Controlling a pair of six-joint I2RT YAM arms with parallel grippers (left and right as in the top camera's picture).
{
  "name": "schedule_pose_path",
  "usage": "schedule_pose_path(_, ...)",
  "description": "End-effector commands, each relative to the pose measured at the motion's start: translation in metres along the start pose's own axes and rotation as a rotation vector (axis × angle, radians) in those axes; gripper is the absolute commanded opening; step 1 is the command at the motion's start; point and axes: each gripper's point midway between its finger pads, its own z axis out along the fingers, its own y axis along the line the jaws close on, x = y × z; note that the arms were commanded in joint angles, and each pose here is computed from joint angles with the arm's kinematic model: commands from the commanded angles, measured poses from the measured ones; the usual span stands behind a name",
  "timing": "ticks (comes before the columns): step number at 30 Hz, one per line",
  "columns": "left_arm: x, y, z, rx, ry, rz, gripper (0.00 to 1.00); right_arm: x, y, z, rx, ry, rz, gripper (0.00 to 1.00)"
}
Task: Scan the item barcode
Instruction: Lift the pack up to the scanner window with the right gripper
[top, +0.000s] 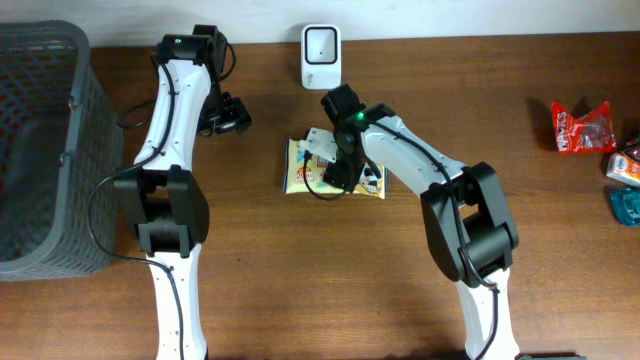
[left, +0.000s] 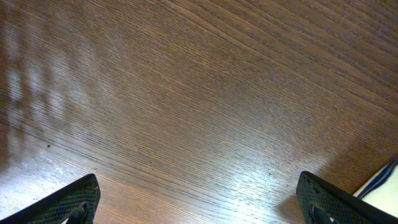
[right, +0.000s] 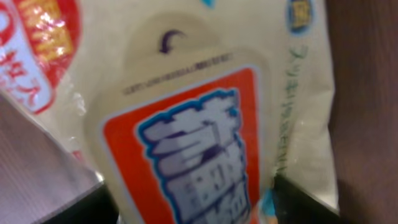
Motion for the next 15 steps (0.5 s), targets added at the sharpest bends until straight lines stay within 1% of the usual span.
schedule_pose_path(1,-0.001,0.001,-0.008,0.015,-0.012,-0.018,0.99,0.014,0.007,0.020,0.007,0.031,0.000,0.45)
schedule_pose_path(2,-0.001,0.001,-0.008,0.015,-0.012,-0.018,0.99,0.013,0.006,0.020,0.009,0.029,0.012,0.31)
schedule_pose_path(3,-0.001,0.001,-0.008,0.015,-0.012,-0.018,0.99,0.012,0.005,0.020,0.015,0.023,0.042,0.12)
schedule_pose_path(4,-0.001,0.001,-0.008,0.015,-0.012,-0.018,0.99,0.009,0.003,0.018,0.023,0.012,0.076,0.05)
schedule_pose_path(9,-0.001,0.001,-0.008,0.015,-0.013,-0.018,0.99,-0.014,-0.014,-0.009,0.071,-0.057,0.223,0.04)
schedule_pose_path(12,-0.001,0.001,-0.008,0.015,-0.012,-0.018,0.99,-0.038,-0.030,-0.045,0.092,-0.153,0.380,0.04)
schedule_pose_path(13,-0.001,0.001,-0.008,0.015,-0.012,-0.018,0.99,-0.046,-0.030,-0.057,0.063,-0.188,0.403,0.04)
schedule_pose_path(15,-0.001,0.001,-0.008,0.015,-0.013,-0.018,0.99,-0.067,-0.025,-0.089,-0.065,-0.312,0.408,0.04)
